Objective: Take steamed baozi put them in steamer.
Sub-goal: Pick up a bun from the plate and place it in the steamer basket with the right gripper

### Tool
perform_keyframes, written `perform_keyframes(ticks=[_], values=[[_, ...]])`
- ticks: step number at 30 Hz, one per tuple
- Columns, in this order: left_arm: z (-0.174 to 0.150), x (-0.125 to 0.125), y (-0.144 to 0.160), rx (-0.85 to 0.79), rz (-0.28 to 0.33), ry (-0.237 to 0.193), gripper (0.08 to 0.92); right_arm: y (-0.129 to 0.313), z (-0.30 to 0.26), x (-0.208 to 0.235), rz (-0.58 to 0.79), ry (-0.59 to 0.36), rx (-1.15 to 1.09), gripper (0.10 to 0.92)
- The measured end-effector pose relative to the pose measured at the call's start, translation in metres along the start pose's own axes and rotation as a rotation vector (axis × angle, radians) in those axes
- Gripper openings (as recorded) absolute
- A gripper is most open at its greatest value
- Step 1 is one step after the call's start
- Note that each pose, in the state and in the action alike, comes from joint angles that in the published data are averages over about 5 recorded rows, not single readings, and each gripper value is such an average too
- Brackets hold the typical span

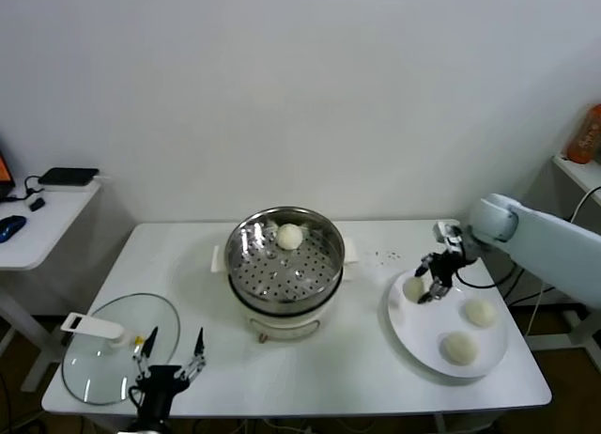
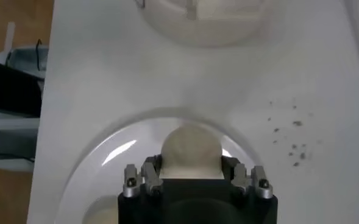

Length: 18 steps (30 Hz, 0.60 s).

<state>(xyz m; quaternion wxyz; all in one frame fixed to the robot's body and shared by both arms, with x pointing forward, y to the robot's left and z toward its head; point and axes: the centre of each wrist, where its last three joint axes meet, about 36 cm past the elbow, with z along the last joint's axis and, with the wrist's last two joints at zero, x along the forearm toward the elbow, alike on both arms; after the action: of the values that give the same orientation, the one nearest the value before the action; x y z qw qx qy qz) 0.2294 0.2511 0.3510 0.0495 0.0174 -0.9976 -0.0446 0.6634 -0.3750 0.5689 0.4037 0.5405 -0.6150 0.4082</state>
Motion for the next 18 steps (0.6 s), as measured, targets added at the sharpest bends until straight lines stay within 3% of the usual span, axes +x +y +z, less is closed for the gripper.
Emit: perform_keyframes(ticks=[10,18], values=[[0.000,-0.005,0.000,-0.006,0.002,0.006,0.823,-0.032,-0.075,0.077,0.073,-0.128,0.022,0.645],[-0.004,-0.009,0.002,-0.016,-0.002,0.004,0.823,-0.049,-0.151,0.083,0.069,-0.177,0.080,0.645]])
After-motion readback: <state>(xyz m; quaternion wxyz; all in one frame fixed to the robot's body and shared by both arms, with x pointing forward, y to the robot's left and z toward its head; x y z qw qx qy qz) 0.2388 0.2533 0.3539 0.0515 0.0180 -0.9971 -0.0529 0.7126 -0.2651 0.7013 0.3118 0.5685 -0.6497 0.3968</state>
